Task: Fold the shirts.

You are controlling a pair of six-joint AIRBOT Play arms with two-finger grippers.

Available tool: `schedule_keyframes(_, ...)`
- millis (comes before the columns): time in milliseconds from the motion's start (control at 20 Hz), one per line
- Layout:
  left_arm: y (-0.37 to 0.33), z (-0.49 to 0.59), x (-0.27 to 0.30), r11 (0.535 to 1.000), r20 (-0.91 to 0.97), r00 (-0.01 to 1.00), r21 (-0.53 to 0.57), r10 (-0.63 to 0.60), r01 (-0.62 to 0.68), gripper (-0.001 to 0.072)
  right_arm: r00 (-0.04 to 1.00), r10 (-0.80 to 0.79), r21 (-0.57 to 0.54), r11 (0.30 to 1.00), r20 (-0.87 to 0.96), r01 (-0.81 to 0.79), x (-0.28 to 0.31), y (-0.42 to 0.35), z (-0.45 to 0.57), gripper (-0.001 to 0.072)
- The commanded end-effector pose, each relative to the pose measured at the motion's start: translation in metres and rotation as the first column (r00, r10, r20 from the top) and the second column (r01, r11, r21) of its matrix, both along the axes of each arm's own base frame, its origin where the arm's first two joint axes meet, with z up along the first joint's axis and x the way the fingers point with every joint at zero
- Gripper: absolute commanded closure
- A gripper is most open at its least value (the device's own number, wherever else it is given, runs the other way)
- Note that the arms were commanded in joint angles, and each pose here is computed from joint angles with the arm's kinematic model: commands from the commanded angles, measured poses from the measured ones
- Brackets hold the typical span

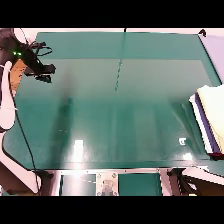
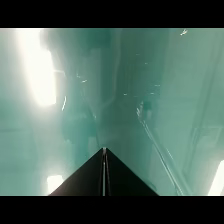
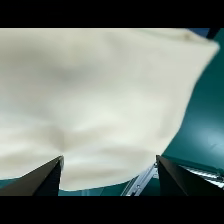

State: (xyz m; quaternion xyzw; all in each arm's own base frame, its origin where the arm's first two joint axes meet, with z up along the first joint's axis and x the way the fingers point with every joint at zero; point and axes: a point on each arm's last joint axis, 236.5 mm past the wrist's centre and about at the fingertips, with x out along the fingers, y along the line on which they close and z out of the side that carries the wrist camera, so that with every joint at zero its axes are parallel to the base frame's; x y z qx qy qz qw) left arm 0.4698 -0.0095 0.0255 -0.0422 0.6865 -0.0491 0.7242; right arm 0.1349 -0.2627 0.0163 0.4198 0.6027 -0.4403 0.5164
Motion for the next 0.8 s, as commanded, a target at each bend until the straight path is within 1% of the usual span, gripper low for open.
schedule_keyframes(0,-0.006,0.001,0.004,1.0,0.019,1.0,-0.025,-0.013,0.013,0.0683,0.999,-0.041,0.052,0.998,-0.022,0.042,-0.003,0.012,0.013,0.0071)
schedule_keyframes(50,-0.009,0.002,0.003,0.999,0.016,1.0,-0.04,-0.017,0.017,0.0684,0.996,-0.047,0.064,0.997,0.074,0.042,0.02,0.014,0.026,0.0104)
schedule_keyframes(100,-0.014,0.003,0.0,0.998,0.008,1.0,-0.058,-0.028,0.028,0.0683,0.979,-0.033,0.078,0.997,0.201,0.018,0.052,0.019,0.039,0.0268)
schedule_keyframes(150,-0.019,0.003,-0.003,0.996,-0.004,0.999,-0.079,-0.034,0.034,0.0684,0.943,0.007,0.071,0.997,0.334,-0.033,0.088,0.024,0.054,0.0574)
schedule_keyframes(200,-0.025,0.005,-0.004,0.993,-0.007,0.999,-0.108,-0.041,0.04,0.0684,0.889,0.072,0.041,0.994,0.452,-0.101,0.126,0.031,0.071,0.0665)
schedule_keyframes(250,-0.033,0.01,-0.005,0.989,0.001,0.999,-0.14,-0.047,0.047,0.0684,0.834,0.14,0.004,0.986,0.534,-0.168,0.157,0.042,0.084,0.0696)
schedule_keyframes(300,-0.04,0.018,-0.007,0.985,0.013,0.999,-0.163,-0.049,0.05,0.0684,0.768,0.219,-0.042,0.969,0.602,-0.243,0.189,0.058,0.095,0.0697)
schedule_keyframes(400,-0.05,0.04,-0.015,0.982,0.053,0.997,-0.175,-0.057,0.066,0.0684,0.669,0.358,-0.114,0.918,0.652,-0.38,0.233,0.099,0.104,0.0698)
schedule_keyframes(450,-0.053,0.051,-0.023,0.982,0.063,0.996,-0.174,-0.061,0.071,0.0683,0.625,0.429,-0.131,0.876,0.652,-0.464,0.246,0.129,0.103,0.0698)
schedule_keyframes(600,-0.064,0.077,-0.056,0.983,0.1,0.992,-0.162,-0.073,0.088,0.0684,0.502,0.605,-0.129,0.707,0.618,-0.695,0.255,0.223,0.077,0.0698)
schedule_keyframes(750,-0.083,0.076,-0.098,0.981,0.122,0.989,-0.165,-0.082,0.101,0.0684,0.417,0.705,-0.113,0.572,0.573,-0.812,0.23,0.302,0.029,0.0699)
